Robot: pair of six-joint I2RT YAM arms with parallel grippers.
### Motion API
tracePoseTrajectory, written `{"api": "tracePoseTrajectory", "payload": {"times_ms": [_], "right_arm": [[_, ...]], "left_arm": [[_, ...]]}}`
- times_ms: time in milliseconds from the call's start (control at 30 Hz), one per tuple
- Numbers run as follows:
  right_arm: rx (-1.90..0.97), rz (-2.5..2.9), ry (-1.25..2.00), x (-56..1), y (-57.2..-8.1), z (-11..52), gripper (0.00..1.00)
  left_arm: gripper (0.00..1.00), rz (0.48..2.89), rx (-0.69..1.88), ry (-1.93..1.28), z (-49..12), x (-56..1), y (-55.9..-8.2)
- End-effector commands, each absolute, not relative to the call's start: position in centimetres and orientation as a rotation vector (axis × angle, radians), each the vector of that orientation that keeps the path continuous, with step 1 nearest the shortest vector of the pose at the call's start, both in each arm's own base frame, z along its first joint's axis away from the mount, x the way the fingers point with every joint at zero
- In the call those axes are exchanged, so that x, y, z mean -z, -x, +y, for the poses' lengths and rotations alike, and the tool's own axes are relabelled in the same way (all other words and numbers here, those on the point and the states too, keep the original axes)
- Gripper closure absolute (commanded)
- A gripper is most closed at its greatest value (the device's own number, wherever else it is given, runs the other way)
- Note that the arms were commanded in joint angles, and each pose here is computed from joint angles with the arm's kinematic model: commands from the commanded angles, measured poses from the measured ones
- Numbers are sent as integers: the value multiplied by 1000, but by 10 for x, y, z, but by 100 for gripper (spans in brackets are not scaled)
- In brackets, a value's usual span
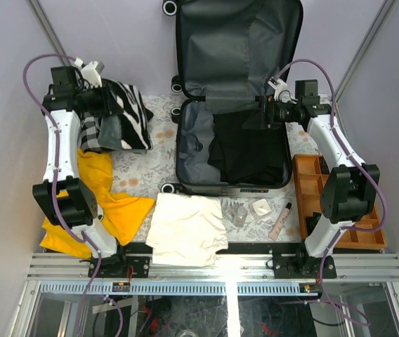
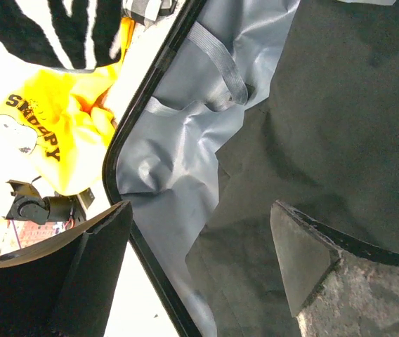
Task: Pack the luggage
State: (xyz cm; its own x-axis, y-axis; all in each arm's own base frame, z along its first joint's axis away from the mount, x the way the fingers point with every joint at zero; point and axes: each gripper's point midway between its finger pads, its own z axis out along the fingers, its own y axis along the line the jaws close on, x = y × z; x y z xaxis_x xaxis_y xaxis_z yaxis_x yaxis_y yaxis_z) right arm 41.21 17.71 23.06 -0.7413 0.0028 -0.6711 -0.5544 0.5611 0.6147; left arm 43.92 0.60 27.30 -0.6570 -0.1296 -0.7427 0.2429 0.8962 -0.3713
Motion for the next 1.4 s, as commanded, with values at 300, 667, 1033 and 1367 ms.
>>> {"api": "tracePoseTrajectory", "payload": {"times_ms": [300, 667, 1033, 1367], "right_arm": [[-1071, 2148, 453, -242, -407, 167, 12], [-1018, 2189, 409, -225, -414, 154, 12], [-1046, 2200, 382, -215, -430, 158, 15], [-1049, 2207, 457, -200, -442, 196, 35]], "left_arm": [[100, 1947, 919, -418, -173, -390, -420], [100, 1884, 1049, -447, -309, -334, -445], [100, 2204, 681, -236, -272, -182, -504], [93, 2327, 483, -227, -230, -137, -512]]}}
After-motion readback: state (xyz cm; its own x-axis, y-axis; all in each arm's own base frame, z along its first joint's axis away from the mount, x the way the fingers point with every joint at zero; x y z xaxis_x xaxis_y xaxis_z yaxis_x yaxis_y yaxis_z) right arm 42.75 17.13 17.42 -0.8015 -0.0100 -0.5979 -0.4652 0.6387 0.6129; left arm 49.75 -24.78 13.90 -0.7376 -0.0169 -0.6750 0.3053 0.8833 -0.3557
